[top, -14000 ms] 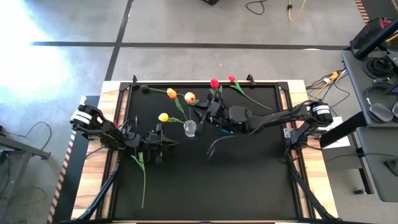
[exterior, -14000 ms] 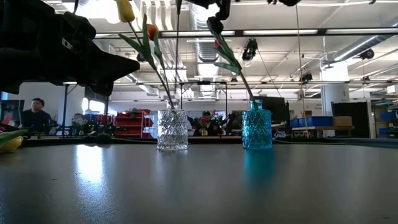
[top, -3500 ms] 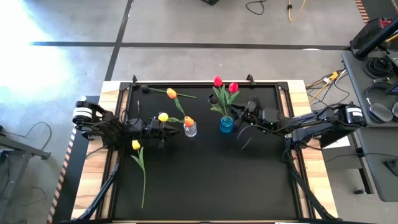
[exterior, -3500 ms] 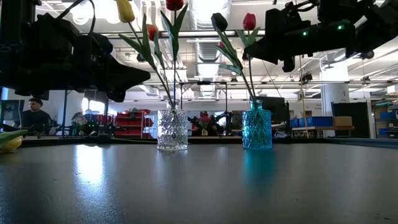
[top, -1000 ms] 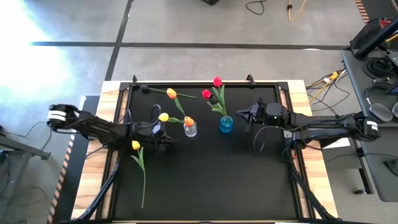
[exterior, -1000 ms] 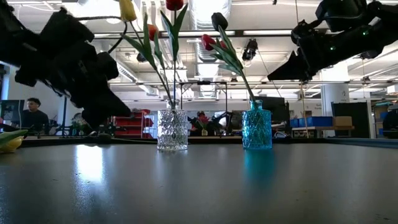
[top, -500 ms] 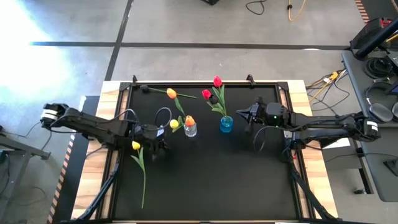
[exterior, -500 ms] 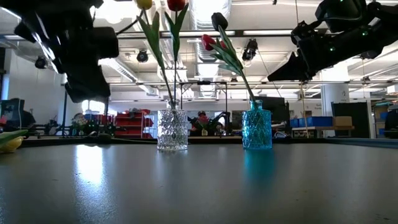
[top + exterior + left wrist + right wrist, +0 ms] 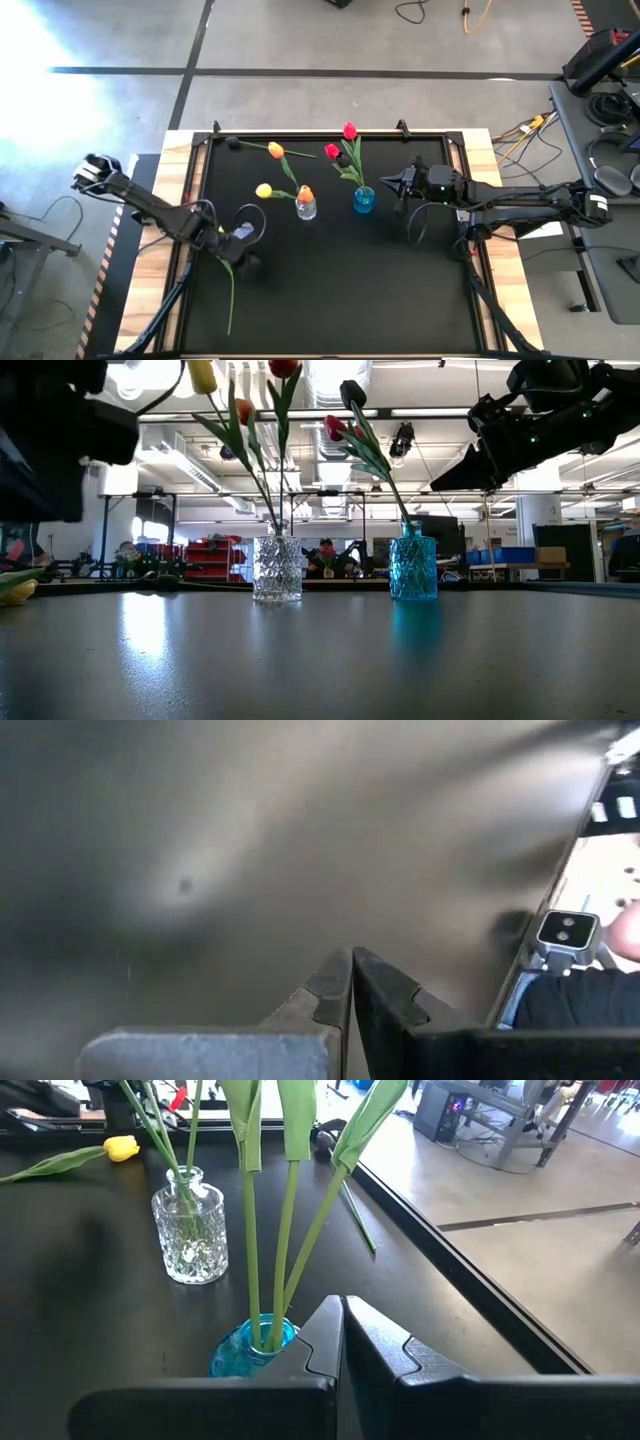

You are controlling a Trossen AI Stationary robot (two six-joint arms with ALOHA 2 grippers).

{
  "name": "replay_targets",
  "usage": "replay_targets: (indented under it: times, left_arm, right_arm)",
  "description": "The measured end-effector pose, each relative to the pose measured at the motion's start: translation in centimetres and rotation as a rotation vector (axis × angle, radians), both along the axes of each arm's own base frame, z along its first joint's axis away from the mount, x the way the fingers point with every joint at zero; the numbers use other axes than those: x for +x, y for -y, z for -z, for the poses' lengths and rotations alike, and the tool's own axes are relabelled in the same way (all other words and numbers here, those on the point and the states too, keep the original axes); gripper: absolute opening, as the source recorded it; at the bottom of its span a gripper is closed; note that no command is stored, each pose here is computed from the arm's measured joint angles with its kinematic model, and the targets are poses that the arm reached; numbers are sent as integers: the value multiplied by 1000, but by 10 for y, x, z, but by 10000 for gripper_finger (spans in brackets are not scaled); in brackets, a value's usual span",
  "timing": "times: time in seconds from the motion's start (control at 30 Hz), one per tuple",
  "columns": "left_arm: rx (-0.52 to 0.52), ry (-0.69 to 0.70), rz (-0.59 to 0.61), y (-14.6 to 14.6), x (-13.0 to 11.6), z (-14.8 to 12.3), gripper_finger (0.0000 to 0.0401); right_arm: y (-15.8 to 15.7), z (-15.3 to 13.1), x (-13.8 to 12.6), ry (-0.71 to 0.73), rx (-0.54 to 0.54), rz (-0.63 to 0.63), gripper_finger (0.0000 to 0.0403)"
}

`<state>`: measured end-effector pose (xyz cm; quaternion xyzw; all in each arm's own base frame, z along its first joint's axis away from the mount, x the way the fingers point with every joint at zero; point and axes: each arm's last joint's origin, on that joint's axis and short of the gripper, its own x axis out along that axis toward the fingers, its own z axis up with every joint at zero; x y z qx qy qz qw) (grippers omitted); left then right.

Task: Sort flowers into vase by color
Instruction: Put the yellow flower into the transparent vase

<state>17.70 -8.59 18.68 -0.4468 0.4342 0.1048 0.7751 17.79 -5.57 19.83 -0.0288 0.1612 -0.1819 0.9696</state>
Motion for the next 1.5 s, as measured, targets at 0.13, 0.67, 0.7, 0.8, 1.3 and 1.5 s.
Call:
replay_targets:
  times: [0.13, 0.67, 0.7, 0.8, 1.3, 1.5]
  left_arm:
    - [-17, -111, -35, 12, -2, -18, 0]
    - [-56, -233, -66, 26, -11, -24, 0]
    - [-83, -249, -71, 26, -13, -20, 0]
    - [-160, -349, -148, 25, -17, -9, 0]
    - [-251, -617, -481, 26, -21, 16, 111]
    - [-198, -609, -522, 26, -19, 22, 127]
  right_arm:
    - [0, 0, 0, 0, 0, 0, 9]
    - [-1, 1, 0, 9, 32, -64, 9]
    - [-1, 1, 0, 8, 32, -61, 9]
    - [0, 1, 0, 9, 30, -52, 9]
    - [5, 5, -3, -4, 23, -24, 9]
    - [7, 7, -5, -9, 25, -13, 9]
